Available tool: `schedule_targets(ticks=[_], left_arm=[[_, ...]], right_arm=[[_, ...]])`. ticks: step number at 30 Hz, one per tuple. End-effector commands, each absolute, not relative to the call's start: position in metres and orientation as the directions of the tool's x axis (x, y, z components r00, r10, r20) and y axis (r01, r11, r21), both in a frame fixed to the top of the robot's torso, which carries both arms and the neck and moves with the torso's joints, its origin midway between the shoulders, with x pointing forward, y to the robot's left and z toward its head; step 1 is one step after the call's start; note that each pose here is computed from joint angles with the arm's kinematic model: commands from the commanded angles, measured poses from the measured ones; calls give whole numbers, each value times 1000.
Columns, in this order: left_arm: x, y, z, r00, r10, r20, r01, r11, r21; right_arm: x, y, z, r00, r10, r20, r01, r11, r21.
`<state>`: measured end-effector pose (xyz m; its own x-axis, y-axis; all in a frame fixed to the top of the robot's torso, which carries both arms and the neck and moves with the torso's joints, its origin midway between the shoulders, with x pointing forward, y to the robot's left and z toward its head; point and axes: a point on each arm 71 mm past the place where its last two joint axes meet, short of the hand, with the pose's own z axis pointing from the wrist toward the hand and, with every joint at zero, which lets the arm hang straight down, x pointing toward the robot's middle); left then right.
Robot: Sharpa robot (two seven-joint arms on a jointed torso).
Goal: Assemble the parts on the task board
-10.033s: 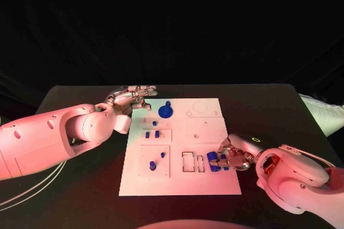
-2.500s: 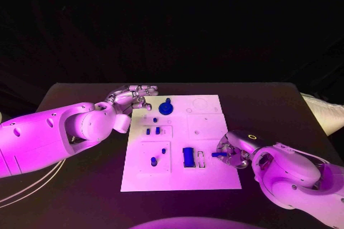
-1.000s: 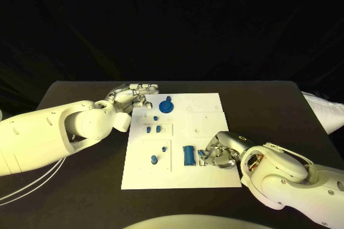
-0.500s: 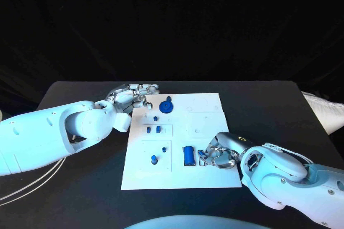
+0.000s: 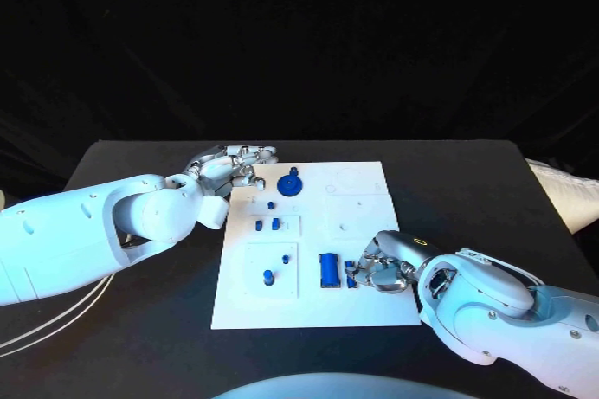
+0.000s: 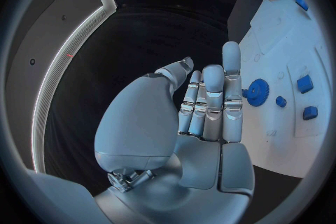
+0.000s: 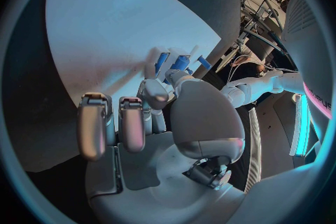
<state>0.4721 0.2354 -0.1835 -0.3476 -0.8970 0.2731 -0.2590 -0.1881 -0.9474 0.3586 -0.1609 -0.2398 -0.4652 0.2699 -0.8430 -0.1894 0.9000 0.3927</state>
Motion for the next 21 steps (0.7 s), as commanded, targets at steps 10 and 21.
schedule_targets(ticks=[10,21], left_arm=[[471,233,-182,-373,-887,274,-255,-186,-949],[472,233,-183,-370,-888,273,-251,-187,-950]], right_arm=[[357,-161,-239,-468,264,-843,-199,898,392],[359,-173,-224,-372,387,-844,-191,857,478]])
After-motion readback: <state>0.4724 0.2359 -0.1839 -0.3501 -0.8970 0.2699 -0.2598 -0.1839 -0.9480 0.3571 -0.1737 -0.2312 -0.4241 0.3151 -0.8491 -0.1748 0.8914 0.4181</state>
